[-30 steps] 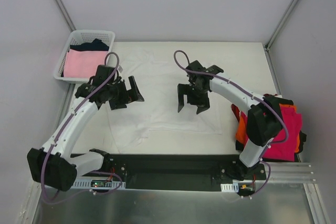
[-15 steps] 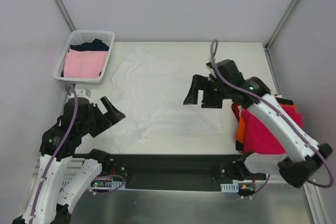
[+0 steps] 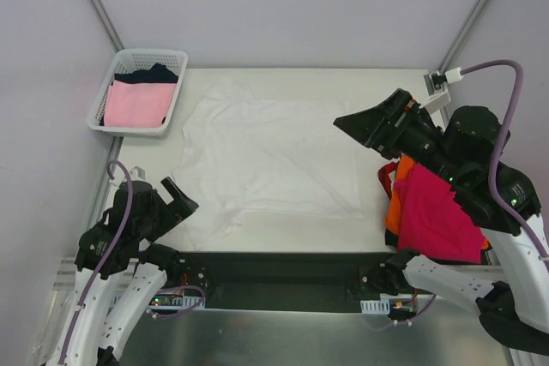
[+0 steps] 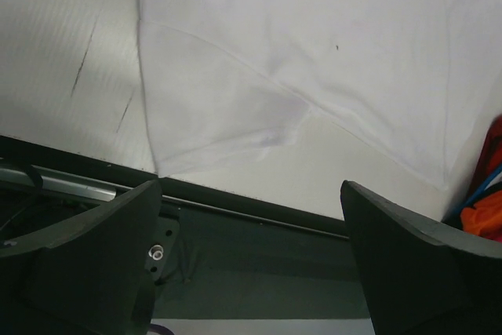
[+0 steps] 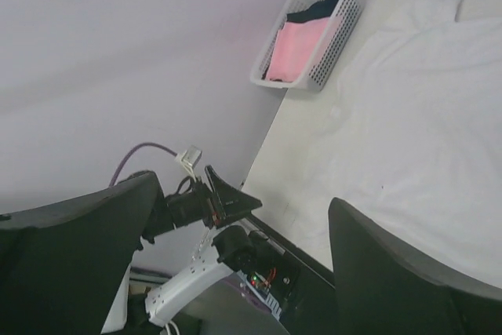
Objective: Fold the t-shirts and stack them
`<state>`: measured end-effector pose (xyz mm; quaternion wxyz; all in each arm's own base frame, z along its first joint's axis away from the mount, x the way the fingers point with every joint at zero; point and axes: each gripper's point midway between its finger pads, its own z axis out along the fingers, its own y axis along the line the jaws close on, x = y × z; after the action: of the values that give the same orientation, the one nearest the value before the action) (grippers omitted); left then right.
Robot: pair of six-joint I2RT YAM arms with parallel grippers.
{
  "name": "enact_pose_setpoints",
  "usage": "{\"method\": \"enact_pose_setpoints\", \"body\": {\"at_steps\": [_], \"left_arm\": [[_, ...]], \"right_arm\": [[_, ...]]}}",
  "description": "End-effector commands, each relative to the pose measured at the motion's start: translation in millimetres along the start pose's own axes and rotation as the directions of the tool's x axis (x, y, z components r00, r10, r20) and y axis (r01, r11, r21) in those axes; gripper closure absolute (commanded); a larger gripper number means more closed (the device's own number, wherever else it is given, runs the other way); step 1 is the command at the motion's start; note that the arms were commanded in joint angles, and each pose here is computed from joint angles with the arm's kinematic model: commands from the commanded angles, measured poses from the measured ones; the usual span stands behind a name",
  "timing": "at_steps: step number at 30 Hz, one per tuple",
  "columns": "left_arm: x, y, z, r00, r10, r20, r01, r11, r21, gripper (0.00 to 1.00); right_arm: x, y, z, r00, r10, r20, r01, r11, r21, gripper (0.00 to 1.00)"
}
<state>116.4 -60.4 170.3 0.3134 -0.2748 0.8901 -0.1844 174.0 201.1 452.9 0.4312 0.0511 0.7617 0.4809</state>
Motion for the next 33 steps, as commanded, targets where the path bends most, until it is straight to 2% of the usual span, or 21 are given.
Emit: {"method": "enact_pose_setpoints", "body": {"at_steps": [1, 6, 11, 16, 20, 28, 30, 33], "left_arm": [[-12.9, -0.6, 10.9, 0.995, -0.035, 0.089, 0.033, 0.999, 0.019, 0.01], [-19.4, -12.1, 14.3, 0.993, -0.081, 0.085, 0.079, 0.996, 0.031, 0.01], [-21.3, -12.8, 22.8, 0.995, -0.065, 0.073, 0.065, 0.998, 0.007, 0.01], [-20.4, -12.4, 26.4, 0.996, -0.067, 0.059, 0.067, 0.998, -0.009, 0.01], [-15.3, -9.2, 29.6, 0.995, -0.092, 0.048, 0.093, 0.996, -0.013, 0.01], [-11.6, -17.0, 34.2, 0.991, -0.133, -0.012, 0.133, 0.991, -0.034, 0.01], [-11.7, -26.3, 31.7, 0.983, -0.176, -0.041, 0.175, 0.984, -0.028, 0.01], [-8.3, -55.5, 16.2, 0.948, -0.293, -0.122, 0.301, 0.952, 0.056, 0.01]], "right_arm": [[-29.9, 0.9, 3.6, 0.987, 0.056, 0.148, -0.061, 0.998, 0.026, 0.04], [-21.8, -7.8, 36.9, 0.992, 0.079, 0.101, -0.085, 0.995, 0.055, 0.04], [-8.4, -15.9, 61.5, 0.997, 0.077, 0.03, -0.079, 0.994, 0.075, 0.04], [-17.8, -10.2, 65.8, 0.996, 0.071, 0.055, -0.074, 0.995, 0.066, 0.04], [-11.2, -11.1, 70.1, 0.996, 0.09, 0.02, -0.091, 0.994, 0.062, 0.04], [45.3, -81.4, 57.4, 0.984, 0.074, -0.162, -0.024, 0.956, 0.291, 0.04], [53.6, -93.2, 51.0, 0.978, 0.05, -0.202, 0.02, 0.945, 0.327, 0.04], [64.6, -117.9, 31.4, 0.965, 0.026, -0.262, 0.091, 0.9, 0.426, 0.04]]}}
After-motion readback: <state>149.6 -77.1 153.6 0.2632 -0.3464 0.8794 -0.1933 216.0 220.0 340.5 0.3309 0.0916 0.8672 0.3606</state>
